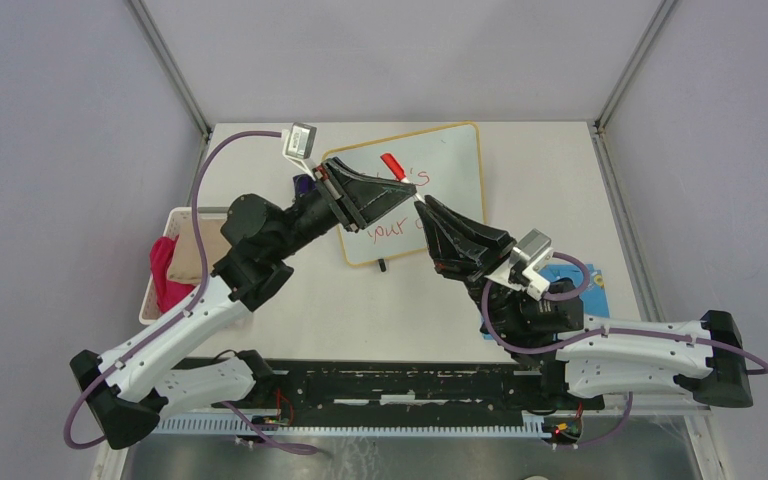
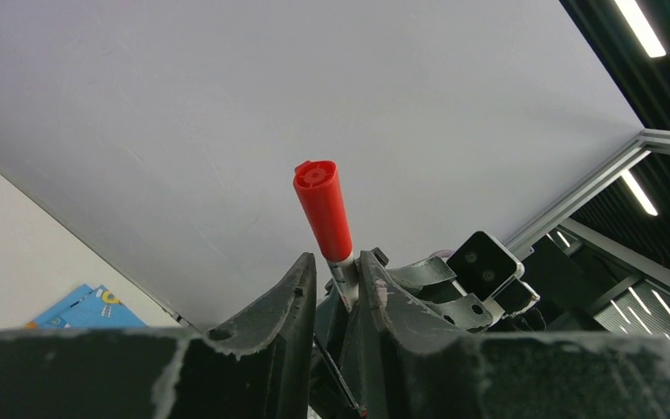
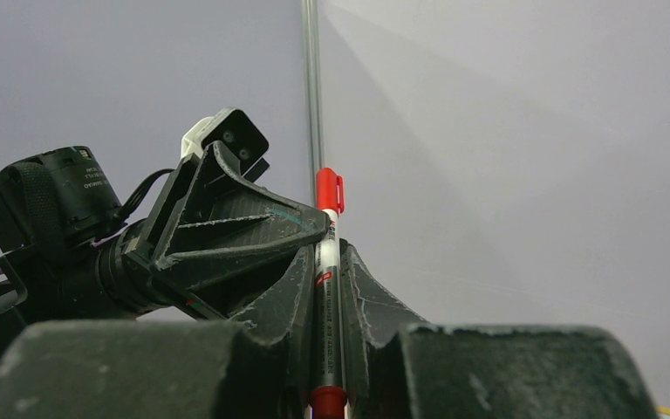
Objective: Write a sentence on the whiteboard
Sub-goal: Place the whiteboard marker at the center of the board.
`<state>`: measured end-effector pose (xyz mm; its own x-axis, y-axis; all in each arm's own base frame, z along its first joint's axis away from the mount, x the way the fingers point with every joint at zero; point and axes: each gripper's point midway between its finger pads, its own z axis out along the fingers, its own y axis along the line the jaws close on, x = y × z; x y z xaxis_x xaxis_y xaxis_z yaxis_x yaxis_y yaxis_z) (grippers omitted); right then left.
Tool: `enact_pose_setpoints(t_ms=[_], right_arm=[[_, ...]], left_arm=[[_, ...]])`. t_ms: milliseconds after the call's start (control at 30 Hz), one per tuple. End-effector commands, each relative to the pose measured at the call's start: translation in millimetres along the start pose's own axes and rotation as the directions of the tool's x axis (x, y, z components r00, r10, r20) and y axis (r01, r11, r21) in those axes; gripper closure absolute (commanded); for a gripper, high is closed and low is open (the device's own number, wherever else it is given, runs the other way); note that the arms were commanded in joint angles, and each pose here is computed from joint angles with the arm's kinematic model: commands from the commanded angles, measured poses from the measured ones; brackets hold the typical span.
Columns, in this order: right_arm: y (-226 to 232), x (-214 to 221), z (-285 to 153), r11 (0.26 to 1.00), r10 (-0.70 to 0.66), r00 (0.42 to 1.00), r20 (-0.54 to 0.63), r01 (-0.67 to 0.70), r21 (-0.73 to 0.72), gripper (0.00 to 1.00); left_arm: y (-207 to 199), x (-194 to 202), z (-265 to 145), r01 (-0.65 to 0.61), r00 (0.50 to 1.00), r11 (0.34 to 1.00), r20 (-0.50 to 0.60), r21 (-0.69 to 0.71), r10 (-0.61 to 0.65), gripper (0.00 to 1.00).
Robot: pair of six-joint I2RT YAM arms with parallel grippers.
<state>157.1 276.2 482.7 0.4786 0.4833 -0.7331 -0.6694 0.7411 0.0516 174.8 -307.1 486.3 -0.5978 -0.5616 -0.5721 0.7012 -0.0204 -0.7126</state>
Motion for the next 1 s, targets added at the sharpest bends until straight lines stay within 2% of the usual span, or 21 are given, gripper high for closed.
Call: enact_pose_setpoints(t_ms=[0, 67, 200, 267, 300, 400, 533, 700, 800, 900, 967], right_arm=[[1, -9, 2, 0.999, 0.034, 0.999, 0.027, -0.034, -0.001, 1.00], [1, -8, 2, 0.999, 0.033, 0.999, 0.023, -0.033, -0.002, 1.00], [2, -8, 1, 1.000, 0.026, 0.999, 0.021, -0.025, -0.011, 1.00], [8, -8, 0, 0.998, 0.006, 1.000, 0.020, -0.005, -0.055, 0.97], [11, -8, -1, 0.997, -0.005, 1.000, 0.017, 0.006, -0.074, 0.91], [11, -3, 0, 0.995, -0.041, 0.998, -0.046, 0.036, -0.095, 0.65], [2, 6, -9, 0.993, -0.085, 0.986, -0.146, 0.071, -0.095, 0.47], [-18, 27, -42, 0.986, -0.155, 0.943, -0.293, 0.130, -0.105, 0.45], [-44, 43, -70, 0.983, -0.181, 0.905, -0.385, 0.178, -0.044, 0.45], [-61, 61, -95, 0.980, -0.178, 0.871, -0.457, 0.200, 0.000, 0.45], [-60, 72, -105, 0.981, -0.173, 0.855, -0.489, 0.193, -0.009, 0.45]], left_arm=[[-15, -4, 0, -0.007, 1.000, 0.998, 0.009, 0.056, 0.007, 0.70], [-14, -3, 1, -0.007, 1.000, 0.998, 0.004, 0.057, 0.006, 0.76], [-13, -2, 1, -0.007, 1.000, 0.998, 0.001, 0.057, 0.007, 0.97], [-12, -3, 1, -0.012, 1.000, 0.999, 0.005, 0.050, 0.011, 0.98], [-11, -4, 0, -0.016, 1.000, 0.999, 0.009, 0.041, 0.016, 0.98], [-4, -8, -3, -0.054, 0.998, 0.998, 0.017, -0.020, 0.054, 0.98], [19, -15, -15, -0.141, 0.989, 0.973, 0.018, -0.182, 0.146, 0.98], [58, -26, -49, -0.264, 0.959, 0.862, -0.020, -0.433, 0.284, 0.98], [81, -27, -76, -0.310, 0.940, 0.779, -0.050, -0.545, 0.338, 0.98], [110, -20, -106, -0.317, 0.934, 0.693, -0.087, -0.648, 0.346, 0.98], [127, -8, -123, -0.302, 0.941, 0.658, -0.107, -0.690, 0.320, 0.98]])
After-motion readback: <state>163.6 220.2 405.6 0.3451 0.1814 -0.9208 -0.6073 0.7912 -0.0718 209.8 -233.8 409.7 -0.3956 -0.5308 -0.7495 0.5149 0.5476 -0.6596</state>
